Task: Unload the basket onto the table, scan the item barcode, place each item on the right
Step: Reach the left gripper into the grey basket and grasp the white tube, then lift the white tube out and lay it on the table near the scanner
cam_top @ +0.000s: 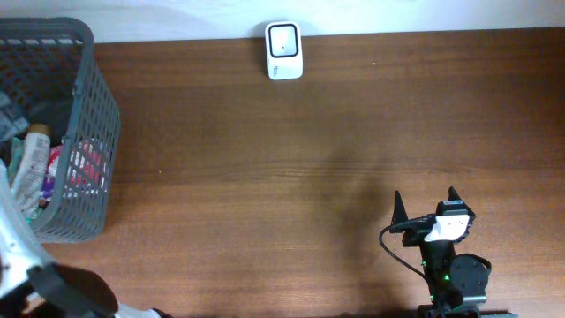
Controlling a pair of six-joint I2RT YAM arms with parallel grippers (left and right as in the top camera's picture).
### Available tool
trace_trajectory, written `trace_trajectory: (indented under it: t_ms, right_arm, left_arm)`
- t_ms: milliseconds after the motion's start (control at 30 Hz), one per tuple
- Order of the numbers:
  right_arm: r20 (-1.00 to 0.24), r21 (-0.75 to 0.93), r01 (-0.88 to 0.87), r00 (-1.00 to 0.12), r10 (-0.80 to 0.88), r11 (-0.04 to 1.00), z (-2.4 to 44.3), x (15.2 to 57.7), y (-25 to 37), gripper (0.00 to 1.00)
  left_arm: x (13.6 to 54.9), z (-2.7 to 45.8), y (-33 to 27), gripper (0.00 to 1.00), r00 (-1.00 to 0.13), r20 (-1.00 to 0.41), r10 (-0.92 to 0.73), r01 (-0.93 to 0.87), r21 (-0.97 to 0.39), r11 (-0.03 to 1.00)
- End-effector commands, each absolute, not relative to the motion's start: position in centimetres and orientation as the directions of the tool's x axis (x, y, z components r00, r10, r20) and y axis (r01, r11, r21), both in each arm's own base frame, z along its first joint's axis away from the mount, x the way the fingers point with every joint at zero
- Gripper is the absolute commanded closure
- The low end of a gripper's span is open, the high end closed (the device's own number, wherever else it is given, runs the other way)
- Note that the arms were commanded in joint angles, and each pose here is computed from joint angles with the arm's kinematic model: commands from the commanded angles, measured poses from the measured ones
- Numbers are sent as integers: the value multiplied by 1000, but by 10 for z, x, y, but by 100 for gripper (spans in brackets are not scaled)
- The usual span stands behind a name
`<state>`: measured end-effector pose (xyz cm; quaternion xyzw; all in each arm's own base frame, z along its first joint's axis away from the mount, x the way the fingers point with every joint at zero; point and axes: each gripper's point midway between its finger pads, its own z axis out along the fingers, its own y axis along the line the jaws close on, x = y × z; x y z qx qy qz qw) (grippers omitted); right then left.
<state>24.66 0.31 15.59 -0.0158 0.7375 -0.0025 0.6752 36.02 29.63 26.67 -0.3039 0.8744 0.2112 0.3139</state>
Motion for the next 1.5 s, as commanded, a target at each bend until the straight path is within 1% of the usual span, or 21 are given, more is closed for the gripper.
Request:
trace_trajectory:
  t_ms: [0,100,167,233,267,300,400,433,467,600,700,800,867,967,1067,1100,1167,1200,1233,1300,1467]
  right_arm:
    - [-995,-26,-14,-96,-27,1000,152,247,3,1]
    - [-995,-26,-14,-96,-27,1000,152,247,3,1]
    - [-995,-26,-14,-96,-27,1000,152,247,3,1]
    - [-995,-26,-14,-96,-27,1000,152,247,3,1]
    - [-995,-26,-14,-96,-27,1000,152,247,3,1]
    - [-995,-26,-14,-96,-27,1000,152,247,3,1]
    - [-995,-26,-14,-96,-27,1000,152,247,3,1]
    - [-995,-26,-14,-96,-27,1000,152,247,3,1]
    - [-995,-26,-14,-96,-27,1000,152,247,3,1]
    - [-995,-26,-14,-96,-27,1000,152,247,3,1]
    - [-995,-26,-14,-96,-27,1000,152,247,3,1]
    - [-995,-26,-14,-96,-27,1000,152,247,3,1]
    - [-995,-26,-14,-96,-27,1000,152,247,3,2]
    - [-995,-26,-14,-96,-27,1000,152,247,3,1]
    - [-995,-26,-14,-96,-27,1000,152,247,3,1]
    - [-995,-26,-14,-96,-27,1000,152,247,3,1]
    - [-995,-26,-14,-96,-27,1000,152,247,3,1]
    - [-995,-26,-14,-96,-27,1000,152,247,3,1]
    - [-995,-26,-14,-96,-27,1000,152,247,3,1]
    - [-995,-26,-14,-96,-27,1000,152,247,3,1]
    - [-995,-26,-14,-96,-27,1000,152,247,3,1]
  left_arm:
    - [365,236,300,3,-726,-592,-351,-580,252,775]
    - [365,215,300,6,-789,-525,-320,-518,287,805]
    - [365,205,301,13,-818,-492,-297,-482,305,821]
    - [364,190,300,16,-863,-435,-257,-418,329,847]
    - [364,187,301,16,-865,-428,-260,-417,328,848]
    - [365,181,301,20,-869,-420,-262,-414,326,850]
    - [367,164,302,25,-896,-379,-232,-367,338,867]
    - [368,156,303,23,-908,-360,-213,-342,345,874]
    - [369,150,304,19,-915,-351,-201,-327,351,877]
    - [371,125,311,20,-944,-291,-157,-262,368,892]
    - [368,111,320,18,-946,-273,-176,-271,363,892]
    - [369,91,316,18,-946,-263,-188,-265,294,918]
    - [376,76,305,24,-939,-285,-192,-250,184,951]
    - [373,58,303,28,-945,-255,-204,-246,147,958]
    - [370,51,301,71,-949,-235,-210,-246,135,960]
    - [370,52,301,76,-949,-236,-210,-246,135,960]
    - [371,54,302,78,-948,-242,-209,-247,138,959]
    - [372,56,303,85,-946,-247,-209,-248,140,959]
    - [374,62,304,99,-942,-260,-212,-255,144,956]
    - [379,79,308,100,-912,-309,-272,-326,140,935]
    - [395,176,320,100,-745,-531,-404,-527,98,844]
